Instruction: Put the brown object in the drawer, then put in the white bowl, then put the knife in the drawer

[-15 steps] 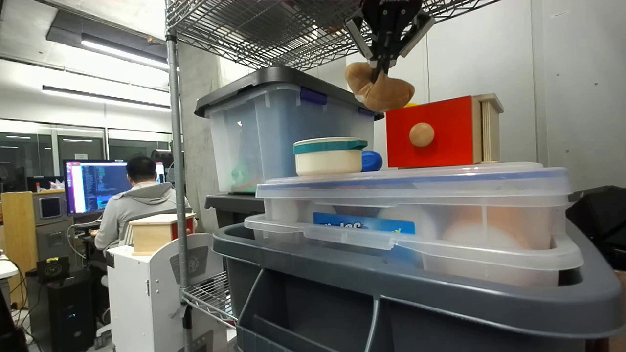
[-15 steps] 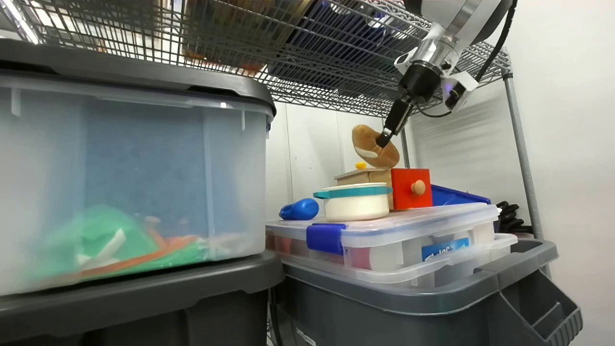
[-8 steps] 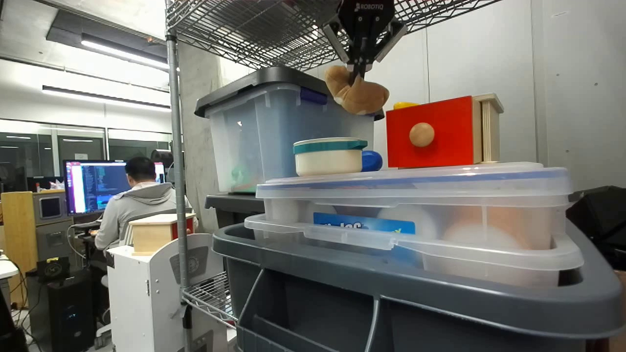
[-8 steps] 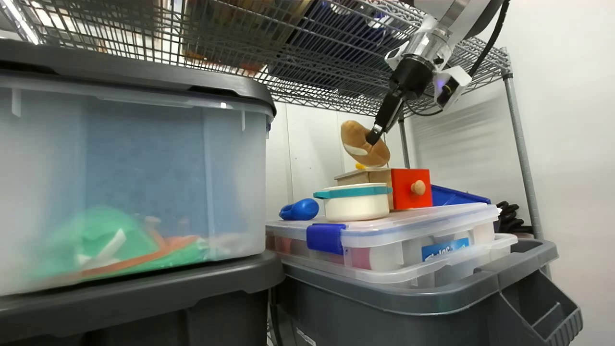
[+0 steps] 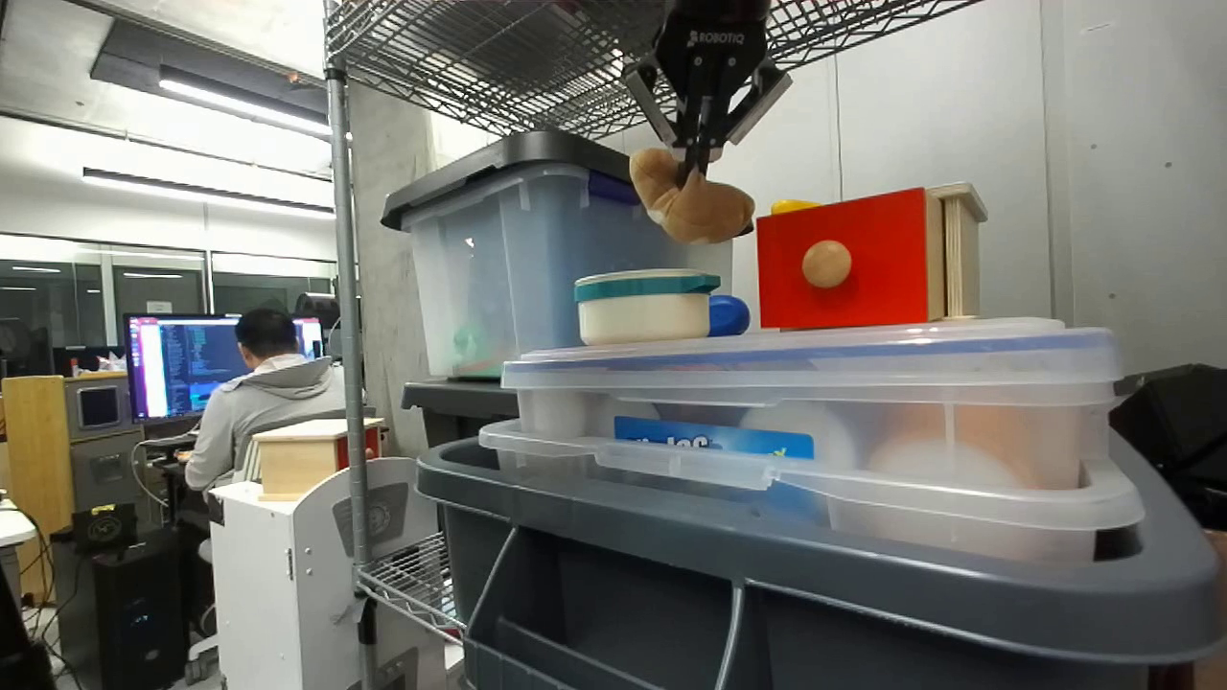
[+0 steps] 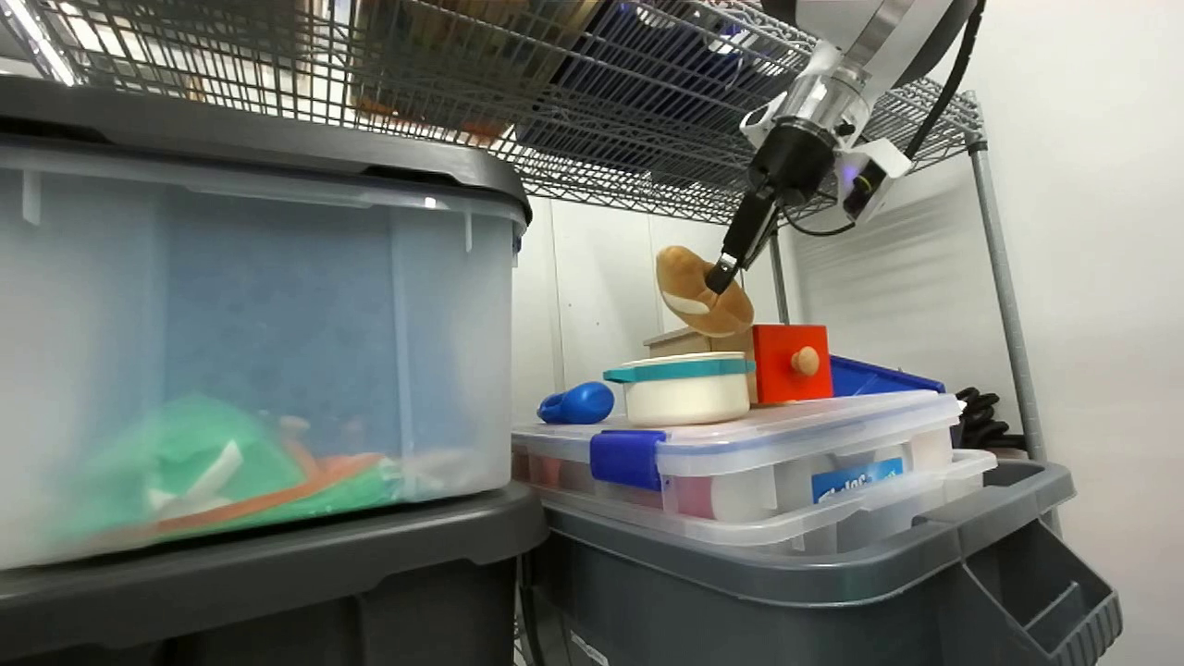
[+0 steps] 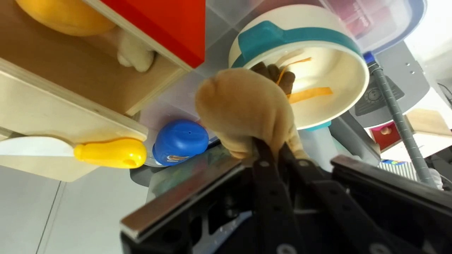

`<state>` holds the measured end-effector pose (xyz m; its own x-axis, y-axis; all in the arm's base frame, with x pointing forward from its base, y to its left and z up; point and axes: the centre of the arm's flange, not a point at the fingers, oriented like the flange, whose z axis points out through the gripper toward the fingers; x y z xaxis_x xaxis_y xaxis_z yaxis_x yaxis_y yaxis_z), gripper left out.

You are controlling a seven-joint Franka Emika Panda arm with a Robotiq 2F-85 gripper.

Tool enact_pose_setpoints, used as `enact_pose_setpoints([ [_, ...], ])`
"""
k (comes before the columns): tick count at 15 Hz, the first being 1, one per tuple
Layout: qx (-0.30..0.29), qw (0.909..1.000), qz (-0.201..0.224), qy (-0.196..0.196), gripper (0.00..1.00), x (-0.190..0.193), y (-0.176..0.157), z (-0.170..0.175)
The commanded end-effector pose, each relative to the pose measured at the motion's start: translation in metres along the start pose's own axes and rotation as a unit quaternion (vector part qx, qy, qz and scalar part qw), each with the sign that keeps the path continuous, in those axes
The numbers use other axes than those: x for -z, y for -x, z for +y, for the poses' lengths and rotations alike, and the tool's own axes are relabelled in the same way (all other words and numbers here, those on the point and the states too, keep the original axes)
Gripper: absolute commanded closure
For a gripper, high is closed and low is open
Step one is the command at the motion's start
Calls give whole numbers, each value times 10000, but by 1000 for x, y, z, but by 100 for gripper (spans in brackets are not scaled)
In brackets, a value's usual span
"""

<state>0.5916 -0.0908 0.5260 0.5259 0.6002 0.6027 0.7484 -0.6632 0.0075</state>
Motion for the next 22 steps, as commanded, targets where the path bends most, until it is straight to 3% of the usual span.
enact_pose_setpoints([
  [1,-66,9999,48,126,98,1,-3,-3],
  [2,-78,9999,48,128,98,1,-2,-2],
  [4,-158,9998,21,133,68,6,3,-1],
  [13,-295,9994,6,166,5,2,4,9],
  [14,-302,9994,4,164,0,2,5,9],
  [22,-410,9990,-16,198,0,5,10,13],
])
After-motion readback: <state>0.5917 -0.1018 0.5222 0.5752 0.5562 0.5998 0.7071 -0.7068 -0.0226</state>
